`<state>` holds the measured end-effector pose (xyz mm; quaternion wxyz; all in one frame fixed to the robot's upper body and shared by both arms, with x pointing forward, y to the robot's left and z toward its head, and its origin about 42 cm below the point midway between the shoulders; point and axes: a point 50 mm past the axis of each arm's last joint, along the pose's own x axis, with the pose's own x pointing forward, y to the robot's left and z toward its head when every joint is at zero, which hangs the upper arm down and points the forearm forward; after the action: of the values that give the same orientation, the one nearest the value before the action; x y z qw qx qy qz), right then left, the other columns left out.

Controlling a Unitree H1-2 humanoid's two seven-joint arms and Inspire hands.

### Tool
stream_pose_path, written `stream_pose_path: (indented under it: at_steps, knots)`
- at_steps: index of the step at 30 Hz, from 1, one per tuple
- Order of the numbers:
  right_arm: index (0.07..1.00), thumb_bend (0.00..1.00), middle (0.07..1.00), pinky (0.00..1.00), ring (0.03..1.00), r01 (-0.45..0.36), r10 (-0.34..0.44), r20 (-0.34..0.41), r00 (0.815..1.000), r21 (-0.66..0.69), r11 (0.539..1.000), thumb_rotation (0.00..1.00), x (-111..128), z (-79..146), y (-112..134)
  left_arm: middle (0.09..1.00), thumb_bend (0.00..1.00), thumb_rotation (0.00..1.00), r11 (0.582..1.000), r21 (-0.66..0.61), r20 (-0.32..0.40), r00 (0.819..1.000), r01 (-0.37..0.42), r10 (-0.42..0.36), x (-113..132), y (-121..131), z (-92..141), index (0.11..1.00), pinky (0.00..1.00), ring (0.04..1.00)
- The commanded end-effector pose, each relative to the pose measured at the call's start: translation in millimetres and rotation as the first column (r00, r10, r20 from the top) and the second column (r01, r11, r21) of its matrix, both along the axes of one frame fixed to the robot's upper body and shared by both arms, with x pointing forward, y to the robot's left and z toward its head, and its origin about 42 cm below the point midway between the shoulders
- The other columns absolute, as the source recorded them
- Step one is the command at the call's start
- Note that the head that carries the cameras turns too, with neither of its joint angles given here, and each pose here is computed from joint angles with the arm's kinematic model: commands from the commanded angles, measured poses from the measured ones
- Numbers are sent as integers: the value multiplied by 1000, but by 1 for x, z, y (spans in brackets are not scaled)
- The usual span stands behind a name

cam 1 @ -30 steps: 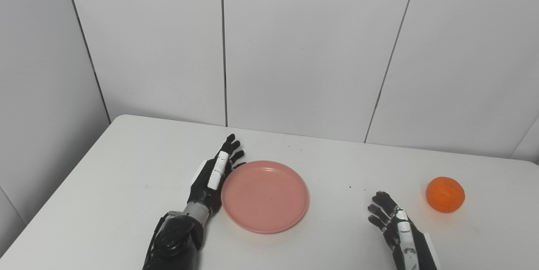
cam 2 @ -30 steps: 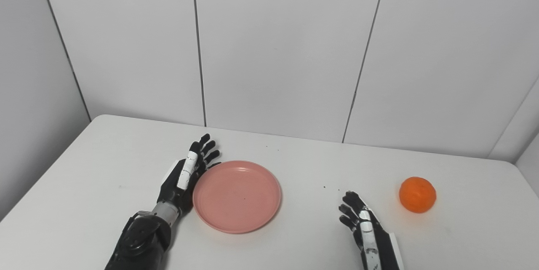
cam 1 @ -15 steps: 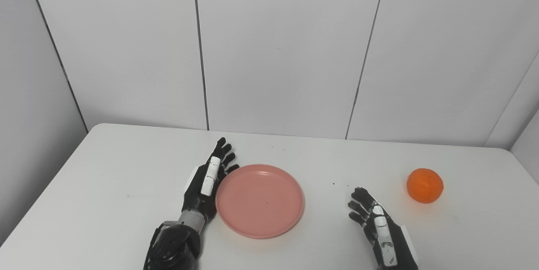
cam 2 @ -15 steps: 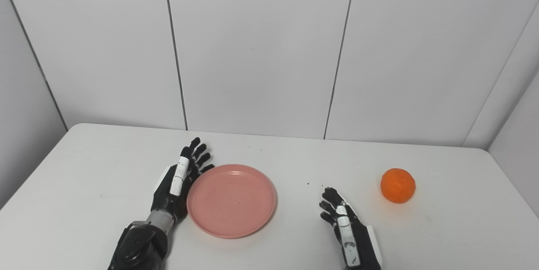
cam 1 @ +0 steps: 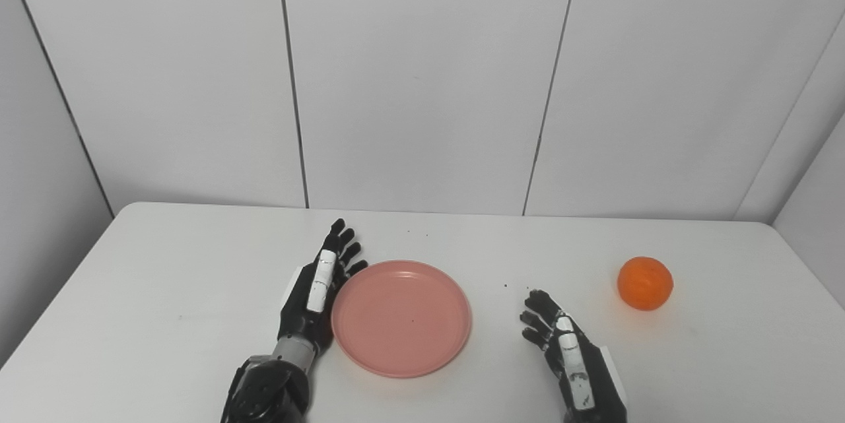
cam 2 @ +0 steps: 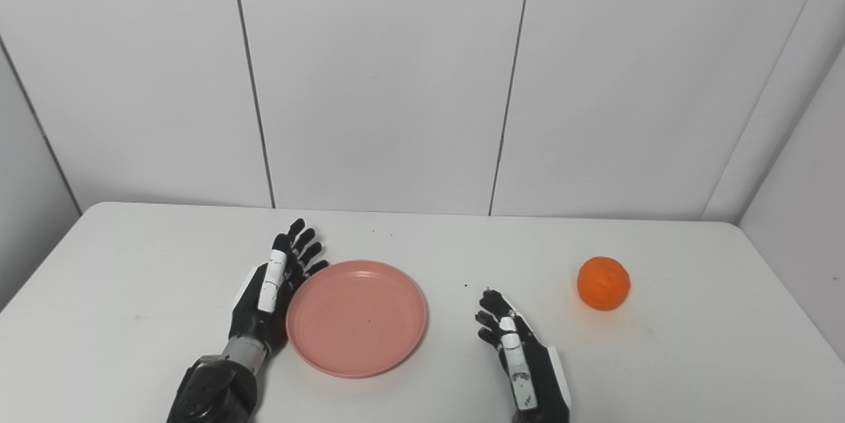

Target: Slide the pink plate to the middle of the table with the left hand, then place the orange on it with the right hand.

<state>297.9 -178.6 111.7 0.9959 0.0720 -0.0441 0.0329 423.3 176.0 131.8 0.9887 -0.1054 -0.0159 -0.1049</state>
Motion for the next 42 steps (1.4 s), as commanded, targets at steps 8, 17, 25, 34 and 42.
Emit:
stream_pose_path:
  at_steps: [8, 17, 25, 34, 42]
  knots:
    - [829, 811, 864, 845, 847, -3, 4, -92, 996, 16, 1000, 964, -10, -24, 18, 1000, 959, 879, 1000, -5, 17, 1000, 21, -21, 8, -4, 8, 1000, 918, 982]
    - [825, 793, 860, 836, 840, -3, 2, -93, 996, -5, 1000, 987, -9, -23, 27, 1000, 955, 868, 998, -24, 29, 998, 55, -54, 9, -4, 9, 1000, 944, 999]
    - [826, 798, 864, 845, 847, -5, 4, -96, 995, -14, 1000, 987, -13, -25, 24, 1000, 940, 863, 995, -52, 17, 996, 84, -83, 4, -12, 4, 1000, 943, 1000]
    - [829, 789, 863, 849, 851, 8, -9, -108, 994, -9, 1000, 982, -20, -29, 4, 1000, 949, 868, 994, -58, -7, 996, 89, -90, -1, -28, -2, 1000, 935, 1000]
    - [839, 836, 868, 857, 857, 37, -38, -17, 999, -85, 996, 947, -26, -26, -12, 1000, 986, 860, 996, -56, -10, 997, 77, -77, -2, -34, -6, 1000, 916, 987]
